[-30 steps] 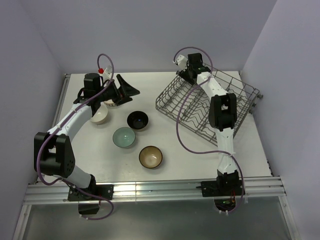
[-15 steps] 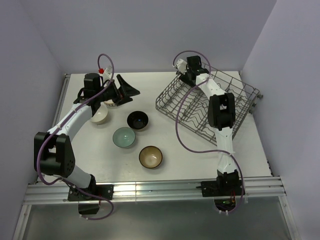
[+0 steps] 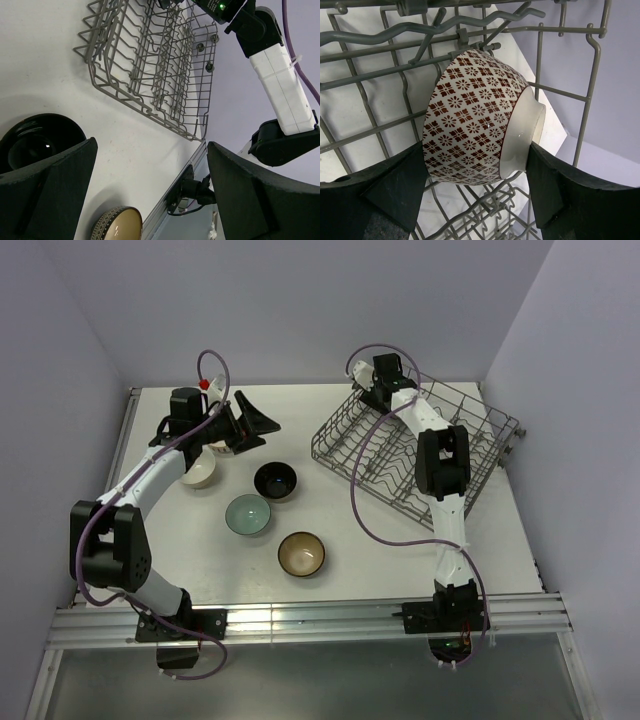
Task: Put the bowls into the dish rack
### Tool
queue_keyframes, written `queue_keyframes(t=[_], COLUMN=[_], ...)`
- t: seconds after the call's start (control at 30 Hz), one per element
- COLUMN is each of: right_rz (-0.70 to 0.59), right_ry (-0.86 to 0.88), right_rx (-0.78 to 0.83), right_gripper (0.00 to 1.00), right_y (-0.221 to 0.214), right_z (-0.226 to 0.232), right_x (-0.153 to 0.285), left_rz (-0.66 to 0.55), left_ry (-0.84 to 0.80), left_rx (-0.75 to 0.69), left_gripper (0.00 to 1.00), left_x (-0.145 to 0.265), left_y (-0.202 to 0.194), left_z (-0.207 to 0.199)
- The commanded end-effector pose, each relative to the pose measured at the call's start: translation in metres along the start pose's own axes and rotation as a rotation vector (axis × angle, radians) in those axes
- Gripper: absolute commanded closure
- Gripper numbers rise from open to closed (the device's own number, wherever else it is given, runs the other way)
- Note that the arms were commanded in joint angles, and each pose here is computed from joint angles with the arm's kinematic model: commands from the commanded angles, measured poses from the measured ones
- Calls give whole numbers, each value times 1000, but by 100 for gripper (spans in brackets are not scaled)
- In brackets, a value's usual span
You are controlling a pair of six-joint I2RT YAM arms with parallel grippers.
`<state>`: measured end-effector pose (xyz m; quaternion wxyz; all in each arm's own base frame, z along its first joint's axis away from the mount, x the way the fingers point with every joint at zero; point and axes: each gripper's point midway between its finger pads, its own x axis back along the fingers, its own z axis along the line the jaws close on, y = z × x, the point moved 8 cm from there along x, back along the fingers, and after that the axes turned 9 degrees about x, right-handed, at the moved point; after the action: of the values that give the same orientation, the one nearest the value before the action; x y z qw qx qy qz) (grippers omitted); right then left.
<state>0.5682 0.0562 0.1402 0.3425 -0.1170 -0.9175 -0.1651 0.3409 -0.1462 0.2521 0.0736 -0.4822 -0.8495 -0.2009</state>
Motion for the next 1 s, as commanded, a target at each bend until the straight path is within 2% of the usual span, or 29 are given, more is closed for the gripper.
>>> queue_keyframes(t=[0.0, 0.13, 0.3, 0.33, 0.43, 0.7, 0.97], right_rz=[-22, -14, -10, -7, -2, -10, -26], right_ry=[-87, -74, -60, -66, -63, -74, -99], right_rx=[9, 31, 47, 48, 54, 42, 25], right_gripper=[70, 63, 45, 38, 30, 20, 1], right_y=[6, 4, 1, 1, 0, 0, 1], right_z=[-18, -16, -14, -13, -12, -17, -25], right_x=[8, 8, 12, 11, 12, 21, 34], left_rz=[-4, -6, -5, -4, -7, -15, -34], left_ry=[-38, -35, -33, -35, -33, -28, -32], left_rx=[-59, -64, -60, -63, -74, -98, -128], left_gripper=[3, 3, 3, 3, 3, 2, 2], left_x=[4, 5, 5, 5, 6, 10, 17], left_y=[6, 5, 5, 5, 6, 5, 2], left_z=[-14, -13, -13, -14, -14, -18, -23])
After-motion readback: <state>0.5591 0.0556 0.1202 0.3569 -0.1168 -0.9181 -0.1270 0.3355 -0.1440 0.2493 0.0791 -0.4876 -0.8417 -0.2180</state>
